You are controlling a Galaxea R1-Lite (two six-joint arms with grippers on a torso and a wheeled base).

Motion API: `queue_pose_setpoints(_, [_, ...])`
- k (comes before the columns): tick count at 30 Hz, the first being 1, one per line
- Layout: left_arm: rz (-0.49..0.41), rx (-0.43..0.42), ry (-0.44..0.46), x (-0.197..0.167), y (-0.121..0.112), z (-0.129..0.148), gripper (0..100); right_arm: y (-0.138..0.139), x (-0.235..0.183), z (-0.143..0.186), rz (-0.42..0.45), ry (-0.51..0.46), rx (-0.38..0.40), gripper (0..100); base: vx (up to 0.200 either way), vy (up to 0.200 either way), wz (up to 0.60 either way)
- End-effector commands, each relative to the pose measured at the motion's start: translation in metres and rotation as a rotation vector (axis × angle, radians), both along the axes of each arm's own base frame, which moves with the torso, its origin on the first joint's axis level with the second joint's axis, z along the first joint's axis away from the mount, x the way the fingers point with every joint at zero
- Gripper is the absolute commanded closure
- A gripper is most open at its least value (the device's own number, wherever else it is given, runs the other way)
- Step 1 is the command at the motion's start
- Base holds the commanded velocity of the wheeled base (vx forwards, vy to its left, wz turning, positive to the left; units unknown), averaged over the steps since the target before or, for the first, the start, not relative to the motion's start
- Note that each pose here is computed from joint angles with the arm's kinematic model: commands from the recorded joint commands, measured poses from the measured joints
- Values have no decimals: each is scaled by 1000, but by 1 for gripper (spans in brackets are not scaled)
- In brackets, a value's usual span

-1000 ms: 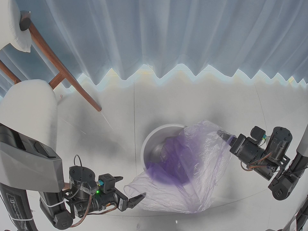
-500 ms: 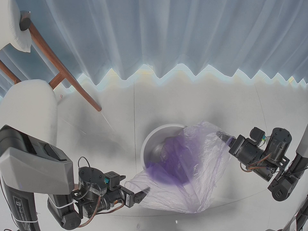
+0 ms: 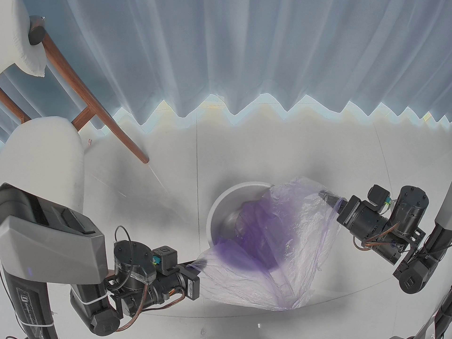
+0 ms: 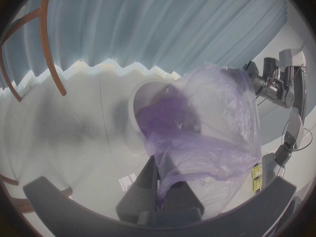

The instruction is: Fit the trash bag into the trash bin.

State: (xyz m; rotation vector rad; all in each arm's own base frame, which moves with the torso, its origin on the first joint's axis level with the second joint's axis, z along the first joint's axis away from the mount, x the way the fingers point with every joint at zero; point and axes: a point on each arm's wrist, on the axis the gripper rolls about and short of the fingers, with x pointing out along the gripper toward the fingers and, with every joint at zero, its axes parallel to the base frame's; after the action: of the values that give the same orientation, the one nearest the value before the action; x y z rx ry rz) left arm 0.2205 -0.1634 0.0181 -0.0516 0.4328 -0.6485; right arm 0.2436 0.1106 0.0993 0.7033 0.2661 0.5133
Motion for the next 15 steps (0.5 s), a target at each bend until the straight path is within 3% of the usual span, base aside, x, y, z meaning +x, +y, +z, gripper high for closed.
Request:
queue_pose_setpoints(1, [-12,-67,-39,2,1,18,100,-5,2,7,-6,-4,9,100,0,0,0])
queue_pose_setpoints(3, [-20,-117,-48,3,2,28,100,-15,5,13,7,34,1,100,0,0,0])
queue_pose_setpoints(9, [-28,-122,-40,1,1,29,100,-24,14,35,26,109,-15,100,0,0,0])
queue_pose_setpoints(15, [-111,-152,-43,4,-8,33,100,-21,16,83,132,211,-32,100,0,0,0])
